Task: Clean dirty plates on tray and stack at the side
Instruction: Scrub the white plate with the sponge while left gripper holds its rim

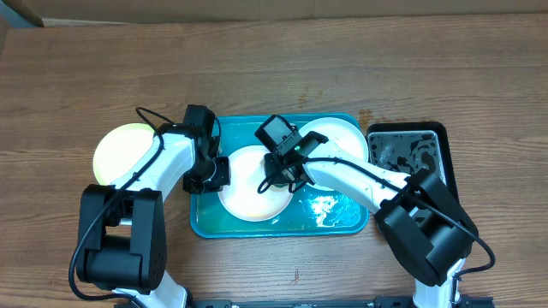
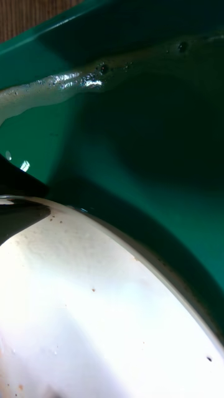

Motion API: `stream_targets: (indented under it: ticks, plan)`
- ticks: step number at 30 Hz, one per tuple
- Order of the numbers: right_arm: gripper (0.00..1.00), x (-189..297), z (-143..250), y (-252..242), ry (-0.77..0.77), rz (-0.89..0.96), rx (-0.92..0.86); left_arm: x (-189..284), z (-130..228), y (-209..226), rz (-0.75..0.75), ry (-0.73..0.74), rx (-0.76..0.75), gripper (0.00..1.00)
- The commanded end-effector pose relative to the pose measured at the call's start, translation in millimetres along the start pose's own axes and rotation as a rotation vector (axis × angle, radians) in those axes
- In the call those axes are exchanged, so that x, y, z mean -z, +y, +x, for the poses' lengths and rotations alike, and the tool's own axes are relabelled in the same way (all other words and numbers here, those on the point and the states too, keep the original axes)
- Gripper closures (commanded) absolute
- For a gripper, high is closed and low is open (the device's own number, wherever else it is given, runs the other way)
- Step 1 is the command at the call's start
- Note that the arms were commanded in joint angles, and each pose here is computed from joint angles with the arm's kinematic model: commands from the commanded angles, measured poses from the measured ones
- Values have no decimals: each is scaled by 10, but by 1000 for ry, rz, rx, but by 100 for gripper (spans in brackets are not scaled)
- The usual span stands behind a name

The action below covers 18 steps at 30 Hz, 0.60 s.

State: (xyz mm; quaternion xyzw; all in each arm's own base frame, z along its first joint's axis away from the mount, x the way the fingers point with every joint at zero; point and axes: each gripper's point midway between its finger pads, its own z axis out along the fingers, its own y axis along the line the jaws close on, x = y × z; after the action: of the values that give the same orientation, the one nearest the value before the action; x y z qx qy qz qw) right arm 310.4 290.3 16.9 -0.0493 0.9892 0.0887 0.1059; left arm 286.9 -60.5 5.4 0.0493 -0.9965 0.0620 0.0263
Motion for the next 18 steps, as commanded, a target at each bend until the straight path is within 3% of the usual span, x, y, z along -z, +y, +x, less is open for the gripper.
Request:
stream_targets:
  ticks: [1,10,18]
  plan:
    - [96,-88,5,-456,-20,197,-169,-122,99,164,-71,44,-2,96]
    - [96,81,49,-508,10,236,-164,-122,99,164,-71,44,-2,96]
    - [96,693,-207,-200,-69,93,-164,-122,97,163,-71,43,-2,96]
